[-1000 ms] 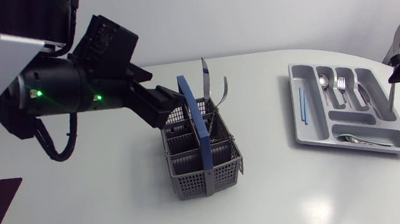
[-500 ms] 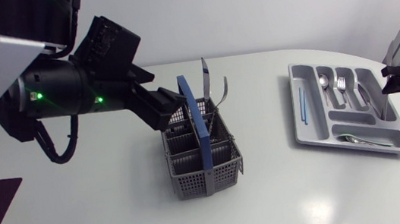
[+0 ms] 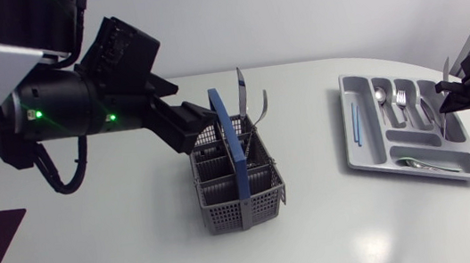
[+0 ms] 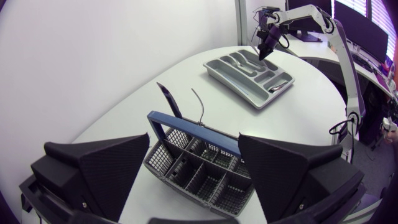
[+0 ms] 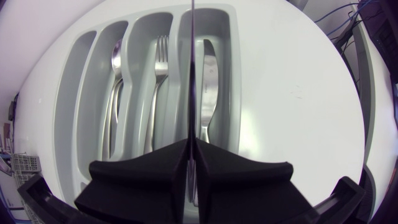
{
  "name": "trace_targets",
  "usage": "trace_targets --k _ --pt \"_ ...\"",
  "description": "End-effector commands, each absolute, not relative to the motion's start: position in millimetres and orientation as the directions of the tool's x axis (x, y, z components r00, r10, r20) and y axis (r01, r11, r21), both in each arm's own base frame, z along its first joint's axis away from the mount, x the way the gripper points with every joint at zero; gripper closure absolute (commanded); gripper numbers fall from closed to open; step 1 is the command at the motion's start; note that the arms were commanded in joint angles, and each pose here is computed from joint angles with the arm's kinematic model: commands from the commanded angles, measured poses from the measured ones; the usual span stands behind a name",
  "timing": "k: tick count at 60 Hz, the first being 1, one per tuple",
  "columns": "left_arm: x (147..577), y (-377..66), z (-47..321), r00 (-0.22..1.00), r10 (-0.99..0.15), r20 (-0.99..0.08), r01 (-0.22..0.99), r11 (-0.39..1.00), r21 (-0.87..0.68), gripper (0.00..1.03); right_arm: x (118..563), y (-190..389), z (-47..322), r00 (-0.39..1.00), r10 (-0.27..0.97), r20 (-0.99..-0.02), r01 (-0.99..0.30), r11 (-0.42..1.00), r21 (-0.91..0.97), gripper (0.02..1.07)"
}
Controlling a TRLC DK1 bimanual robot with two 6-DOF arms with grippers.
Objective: Sort the cutlery from the basket into the organizer compartments.
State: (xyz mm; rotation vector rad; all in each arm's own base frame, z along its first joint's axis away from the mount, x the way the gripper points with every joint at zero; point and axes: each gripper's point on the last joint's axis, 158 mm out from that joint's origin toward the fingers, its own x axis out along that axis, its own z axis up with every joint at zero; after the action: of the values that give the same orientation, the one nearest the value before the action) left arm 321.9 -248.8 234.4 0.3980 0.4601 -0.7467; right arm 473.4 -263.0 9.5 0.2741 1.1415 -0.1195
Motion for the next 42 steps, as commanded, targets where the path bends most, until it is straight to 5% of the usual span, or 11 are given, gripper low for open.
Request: trace_targets --k 1,10,15,28,42 --pt "316 -248 228 0.639 -0.553 -0.535 0.726 0.664 0.18 0.05 478 -267 -6 0.404 0.042 -0.914 0.26 0.952 0.159 1.01" --pt "315 -247 231 0.641 -0.555 -0.53 0.725 0.664 0.183 0.05 478 -266 -9 0.398 0.029 -0.917 0.264 0.953 0.145 0.97" --pt "315 -247 232 0.643 -0.554 -0.528 0.724 0.665 0.184 0.05 477 -267 -11 0.394 0.02 -0.919 0.274 0.952 0.138 0.76" --pt "314 -241 234 0.657 -0.544 -0.522 0.713 0.674 0.194 0.05 479 -261 13 0.433 -0.001 -0.901 0.252 0.96 0.12 0.42" --pt "312 -229 228 0.673 -0.513 -0.533 0.693 0.69 0.211 0.05 468 -205 70 0.539 0.008 -0.842 0.124 0.988 0.089 0.41"
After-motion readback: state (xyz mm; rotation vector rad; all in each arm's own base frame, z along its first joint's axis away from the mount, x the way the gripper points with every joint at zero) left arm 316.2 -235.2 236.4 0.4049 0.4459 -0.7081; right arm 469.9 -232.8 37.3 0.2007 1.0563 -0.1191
